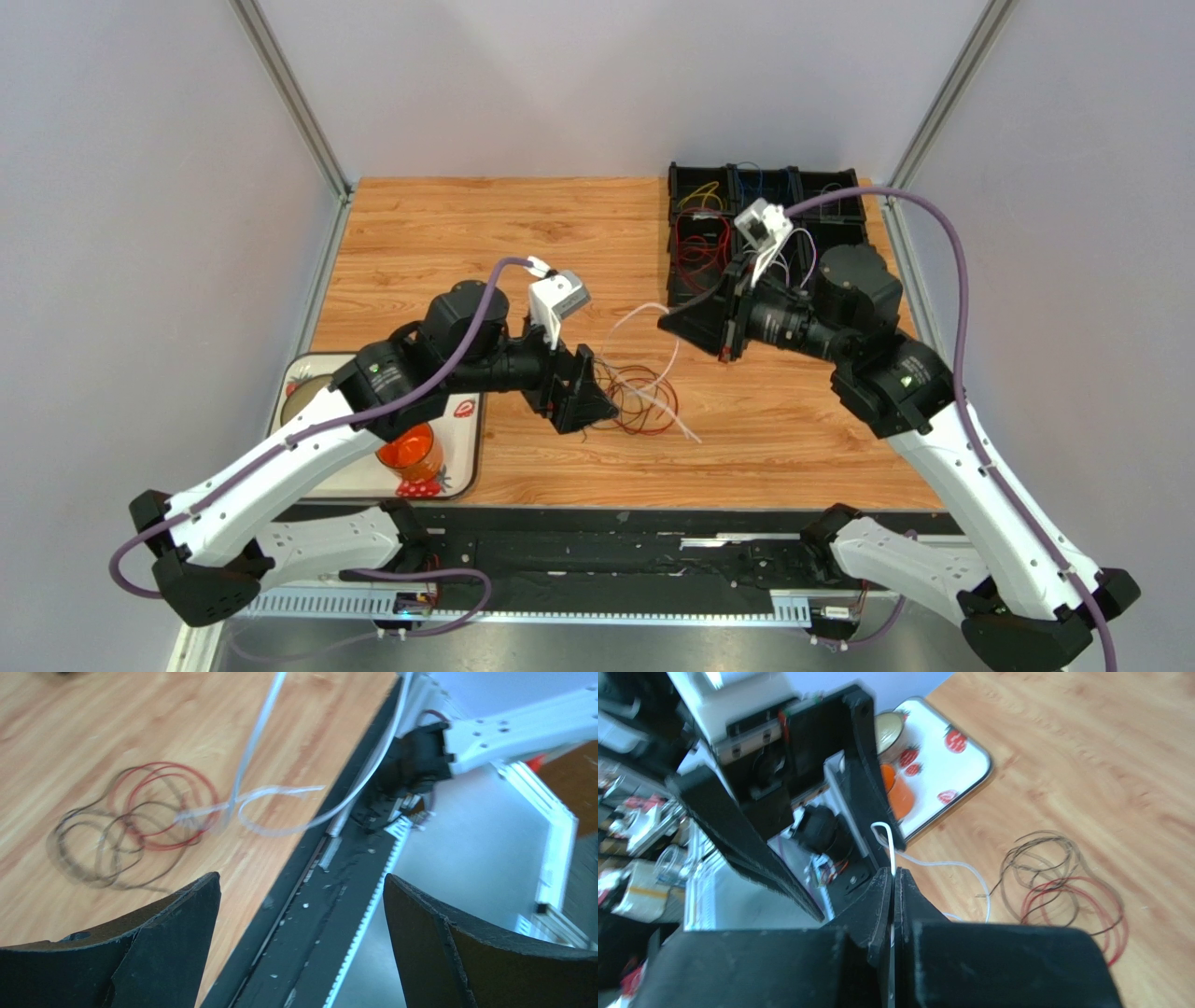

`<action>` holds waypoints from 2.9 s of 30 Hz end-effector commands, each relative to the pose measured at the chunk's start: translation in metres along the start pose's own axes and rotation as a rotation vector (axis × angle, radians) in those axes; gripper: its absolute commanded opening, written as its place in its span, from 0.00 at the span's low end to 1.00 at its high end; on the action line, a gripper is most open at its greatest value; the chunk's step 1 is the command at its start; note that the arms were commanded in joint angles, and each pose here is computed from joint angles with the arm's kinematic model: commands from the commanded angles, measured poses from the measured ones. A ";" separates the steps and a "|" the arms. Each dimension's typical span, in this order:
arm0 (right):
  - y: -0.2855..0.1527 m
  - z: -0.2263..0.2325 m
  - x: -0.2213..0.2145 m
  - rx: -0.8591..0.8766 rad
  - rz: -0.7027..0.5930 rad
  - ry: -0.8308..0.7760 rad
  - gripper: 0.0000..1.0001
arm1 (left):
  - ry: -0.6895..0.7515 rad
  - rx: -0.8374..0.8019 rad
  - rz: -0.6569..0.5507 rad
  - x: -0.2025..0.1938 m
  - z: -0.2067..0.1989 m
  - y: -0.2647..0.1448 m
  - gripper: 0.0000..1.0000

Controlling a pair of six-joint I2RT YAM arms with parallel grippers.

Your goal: Untangle the cables

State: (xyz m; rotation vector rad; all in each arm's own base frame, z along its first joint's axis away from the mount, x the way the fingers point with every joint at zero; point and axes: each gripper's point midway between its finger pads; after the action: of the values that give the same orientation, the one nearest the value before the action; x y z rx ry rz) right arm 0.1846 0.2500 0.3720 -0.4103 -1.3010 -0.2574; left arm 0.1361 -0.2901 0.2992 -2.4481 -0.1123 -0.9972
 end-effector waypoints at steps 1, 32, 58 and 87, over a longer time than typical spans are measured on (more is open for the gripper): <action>-0.014 -0.040 0.049 -0.268 -0.071 -0.065 0.00 | -0.012 0.264 -0.125 0.019 0.029 -0.050 0.93; -0.046 -0.254 0.091 -0.937 -0.053 0.084 0.00 | 0.030 0.684 -0.567 -0.020 0.127 -0.179 0.94; -0.047 -0.388 0.027 -1.049 0.007 0.174 0.00 | 0.062 0.699 -0.495 -0.024 0.134 -0.162 0.89; -0.067 -0.454 -0.105 -1.217 0.129 0.286 0.00 | 0.071 0.691 -0.480 -0.025 0.135 -0.158 0.88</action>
State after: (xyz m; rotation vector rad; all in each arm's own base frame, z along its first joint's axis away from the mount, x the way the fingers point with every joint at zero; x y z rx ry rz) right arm 0.5134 -0.0017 0.1830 -1.4196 -0.6835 -0.8890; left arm 0.1614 -0.0821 0.2620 -1.7697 -0.8942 -0.9852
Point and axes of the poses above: each gripper's point midway between its finger pads, its own y axis out along the fingers, its own z axis along the line the jaws close on, x = y × z, and after that the axes turned 15 degrees about -y, right-handed
